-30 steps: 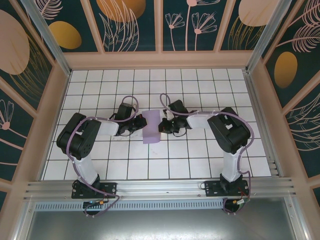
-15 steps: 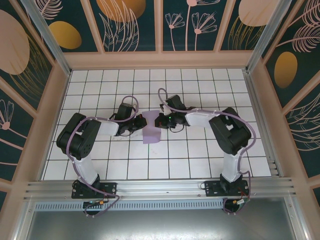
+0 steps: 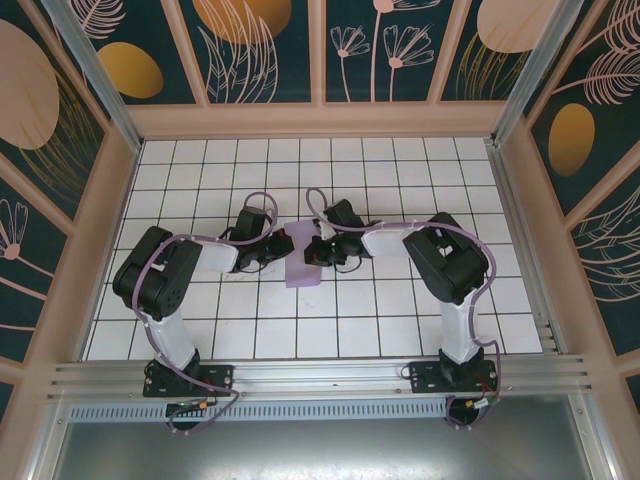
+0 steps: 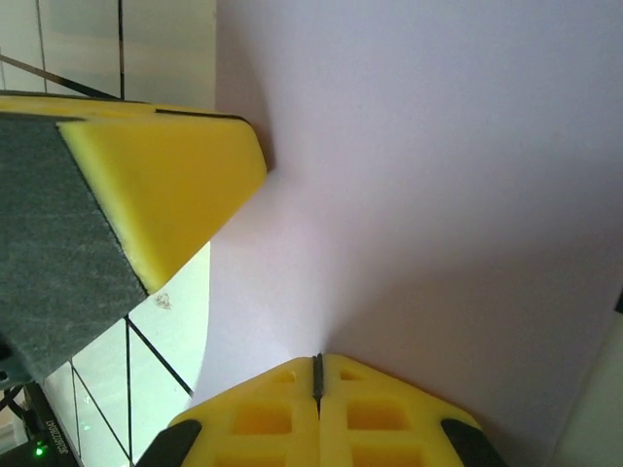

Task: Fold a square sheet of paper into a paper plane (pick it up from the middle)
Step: Fold the square sheet of paper in half at the center of the table.

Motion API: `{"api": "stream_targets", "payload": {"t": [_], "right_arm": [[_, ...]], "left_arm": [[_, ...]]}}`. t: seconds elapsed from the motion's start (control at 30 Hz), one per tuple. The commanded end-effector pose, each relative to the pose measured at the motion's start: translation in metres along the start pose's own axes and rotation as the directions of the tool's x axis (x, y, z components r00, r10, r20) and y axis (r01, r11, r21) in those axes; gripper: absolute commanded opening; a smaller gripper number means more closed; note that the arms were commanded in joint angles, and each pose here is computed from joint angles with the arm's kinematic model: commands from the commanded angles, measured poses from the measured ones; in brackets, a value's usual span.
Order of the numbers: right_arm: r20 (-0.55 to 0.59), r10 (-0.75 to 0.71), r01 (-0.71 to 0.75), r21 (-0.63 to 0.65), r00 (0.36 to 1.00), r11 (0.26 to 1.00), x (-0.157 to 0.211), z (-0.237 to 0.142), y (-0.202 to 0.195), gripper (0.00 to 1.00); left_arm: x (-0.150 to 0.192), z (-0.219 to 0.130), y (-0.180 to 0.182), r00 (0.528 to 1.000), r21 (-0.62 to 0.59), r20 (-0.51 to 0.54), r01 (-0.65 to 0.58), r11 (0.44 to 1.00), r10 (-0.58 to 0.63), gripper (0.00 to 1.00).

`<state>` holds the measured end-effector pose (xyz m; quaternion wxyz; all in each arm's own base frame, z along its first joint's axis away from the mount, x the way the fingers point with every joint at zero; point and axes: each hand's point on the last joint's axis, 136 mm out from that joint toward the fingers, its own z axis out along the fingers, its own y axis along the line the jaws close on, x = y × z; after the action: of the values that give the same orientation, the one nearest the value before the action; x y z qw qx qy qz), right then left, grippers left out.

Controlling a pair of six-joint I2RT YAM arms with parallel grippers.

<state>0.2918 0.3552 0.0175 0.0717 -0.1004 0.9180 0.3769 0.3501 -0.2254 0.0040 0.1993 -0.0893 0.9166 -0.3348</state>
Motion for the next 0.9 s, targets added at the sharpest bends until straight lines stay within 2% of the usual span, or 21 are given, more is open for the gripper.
{"api": "stream_targets", "payload": {"t": [0.0, 0.17, 0.3, 0.4, 0.63, 0.87], "right_arm": [[-0.126, 0.040, -0.031, 0.072, 0.991, 0.997, 0.048, -0.003, -0.030, 0.00], [-0.194, 0.011, -0.002, 0.047, 0.981, 0.999, 0.079, -0.014, -0.037, 0.00], [-0.203, 0.003, 0.007, 0.046, 0.979, 0.999, 0.088, -0.029, -0.045, 0.00], [-0.178, -0.036, 0.043, 0.033, 0.983, 0.999, 0.082, -0.038, -0.037, 0.00], [-0.022, -0.103, 0.103, -0.014, 0.994, 0.995, 0.028, -0.048, 0.006, 0.00], [-0.086, -0.086, 0.086, 0.003, 0.993, 0.996, 0.034, -0.017, 0.001, 0.00]], "left_arm": [[0.096, -0.017, 0.144, 0.964, -0.515, -0.192, 0.059, 0.855, -0.182, 0.00], [0.100, -0.018, 0.148, 0.962, -0.523, -0.198, 0.057, 0.850, -0.186, 0.00], [0.098, -0.018, 0.147, 0.964, -0.521, -0.195, 0.056, 0.852, -0.183, 0.00], [0.097, -0.018, 0.146, 0.964, -0.520, -0.192, 0.059, 0.852, -0.183, 0.00], [0.096, -0.018, 0.144, 0.965, -0.513, -0.191, 0.057, 0.856, -0.179, 0.00], [0.096, -0.019, 0.142, 0.966, -0.510, -0.190, 0.057, 0.859, -0.177, 0.00]]}}
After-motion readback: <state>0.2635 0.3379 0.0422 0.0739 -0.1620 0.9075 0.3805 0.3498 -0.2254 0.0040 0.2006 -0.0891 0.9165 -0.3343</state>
